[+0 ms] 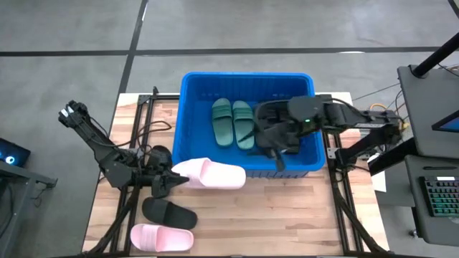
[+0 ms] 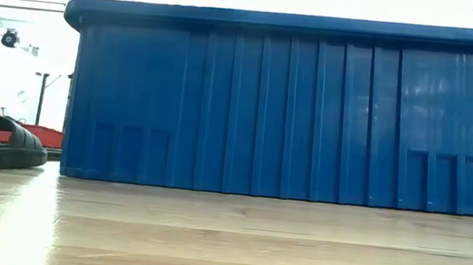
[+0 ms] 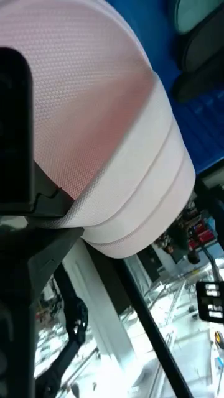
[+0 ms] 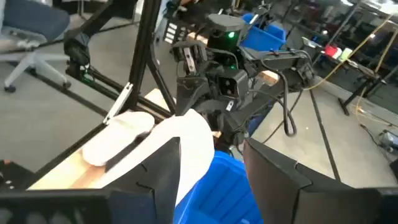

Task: Pick and place slides into bin
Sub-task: Put the pink slide into the blue container

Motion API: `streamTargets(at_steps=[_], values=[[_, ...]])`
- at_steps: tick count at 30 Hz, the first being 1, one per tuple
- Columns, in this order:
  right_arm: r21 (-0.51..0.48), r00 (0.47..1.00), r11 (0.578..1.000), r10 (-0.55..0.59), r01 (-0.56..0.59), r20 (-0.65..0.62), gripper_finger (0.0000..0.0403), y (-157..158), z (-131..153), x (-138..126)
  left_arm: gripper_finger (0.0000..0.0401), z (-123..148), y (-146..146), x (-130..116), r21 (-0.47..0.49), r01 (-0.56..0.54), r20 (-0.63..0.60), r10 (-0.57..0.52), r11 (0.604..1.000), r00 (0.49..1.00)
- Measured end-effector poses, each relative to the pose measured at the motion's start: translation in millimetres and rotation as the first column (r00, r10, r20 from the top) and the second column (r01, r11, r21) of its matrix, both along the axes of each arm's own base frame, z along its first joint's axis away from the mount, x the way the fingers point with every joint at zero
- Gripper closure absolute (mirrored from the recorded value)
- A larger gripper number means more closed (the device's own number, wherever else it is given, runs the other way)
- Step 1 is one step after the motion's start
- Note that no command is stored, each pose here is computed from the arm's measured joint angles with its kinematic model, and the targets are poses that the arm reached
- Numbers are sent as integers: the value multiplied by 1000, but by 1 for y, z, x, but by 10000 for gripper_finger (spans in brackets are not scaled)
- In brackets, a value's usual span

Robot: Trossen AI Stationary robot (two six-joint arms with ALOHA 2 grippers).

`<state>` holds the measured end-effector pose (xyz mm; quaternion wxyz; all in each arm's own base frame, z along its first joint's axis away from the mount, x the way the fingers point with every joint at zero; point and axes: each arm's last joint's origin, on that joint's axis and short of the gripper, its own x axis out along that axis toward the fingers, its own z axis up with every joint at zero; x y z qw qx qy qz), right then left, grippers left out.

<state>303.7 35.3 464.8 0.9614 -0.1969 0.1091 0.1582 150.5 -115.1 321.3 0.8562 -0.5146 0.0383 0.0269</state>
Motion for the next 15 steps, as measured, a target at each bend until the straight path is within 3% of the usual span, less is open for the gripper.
streamTargets(at_steps=[9,15], values=[[-184,995,980,64,-77,-75,249,8,-3,58,401,6,-1,1,-49,2,51,1,999,999],[-166,978,970,153,-175,-141,258,14,-9,84,401,8,0,0,-56,-4,59,8,998,998]])
